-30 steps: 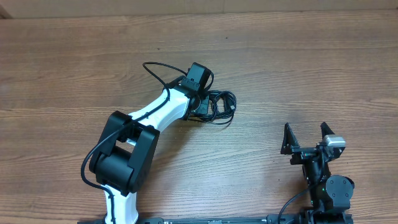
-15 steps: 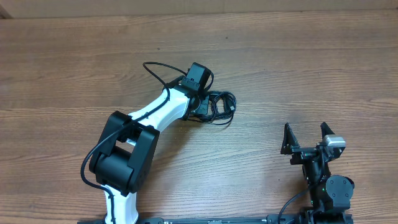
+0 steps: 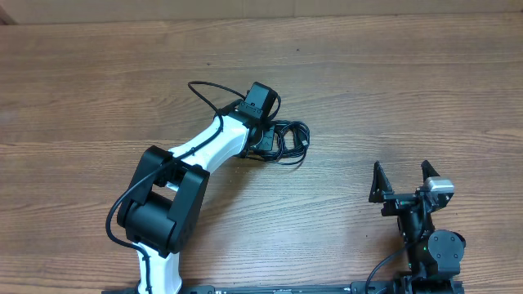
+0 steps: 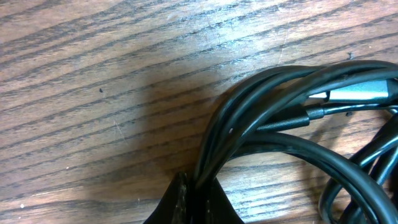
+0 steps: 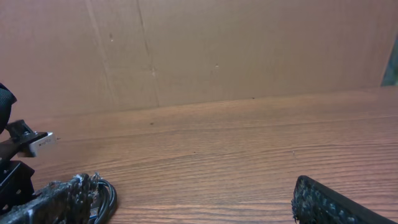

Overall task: Untangle cables
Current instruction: 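Lower the left gripper and close it on the cable loops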

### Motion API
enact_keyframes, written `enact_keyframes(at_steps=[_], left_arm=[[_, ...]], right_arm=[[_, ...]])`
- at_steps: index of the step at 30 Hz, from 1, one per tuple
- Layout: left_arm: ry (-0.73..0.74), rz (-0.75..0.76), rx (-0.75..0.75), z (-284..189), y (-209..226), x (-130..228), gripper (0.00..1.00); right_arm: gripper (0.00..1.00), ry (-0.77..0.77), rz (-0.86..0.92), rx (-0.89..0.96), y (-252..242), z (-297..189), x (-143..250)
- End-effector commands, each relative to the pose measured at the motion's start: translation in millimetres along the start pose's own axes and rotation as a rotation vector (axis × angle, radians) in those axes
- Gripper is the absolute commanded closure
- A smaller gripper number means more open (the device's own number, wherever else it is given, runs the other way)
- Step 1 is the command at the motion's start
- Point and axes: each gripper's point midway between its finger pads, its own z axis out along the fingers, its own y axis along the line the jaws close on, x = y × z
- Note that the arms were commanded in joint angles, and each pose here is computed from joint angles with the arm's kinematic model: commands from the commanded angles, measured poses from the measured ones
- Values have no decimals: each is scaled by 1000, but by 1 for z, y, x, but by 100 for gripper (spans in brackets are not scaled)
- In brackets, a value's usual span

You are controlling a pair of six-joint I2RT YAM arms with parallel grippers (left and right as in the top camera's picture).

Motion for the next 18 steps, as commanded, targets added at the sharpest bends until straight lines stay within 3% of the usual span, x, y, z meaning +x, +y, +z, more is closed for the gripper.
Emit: enact_keyframes(at_steps=[1,18], left_arm=[[62,29,-15,10,0,20,96],[10,69,-5,-15,-2,7,96]], right_arm=[[0,-7,4,8,-2,0,1],[0,-7,4,8,-2,0,1]])
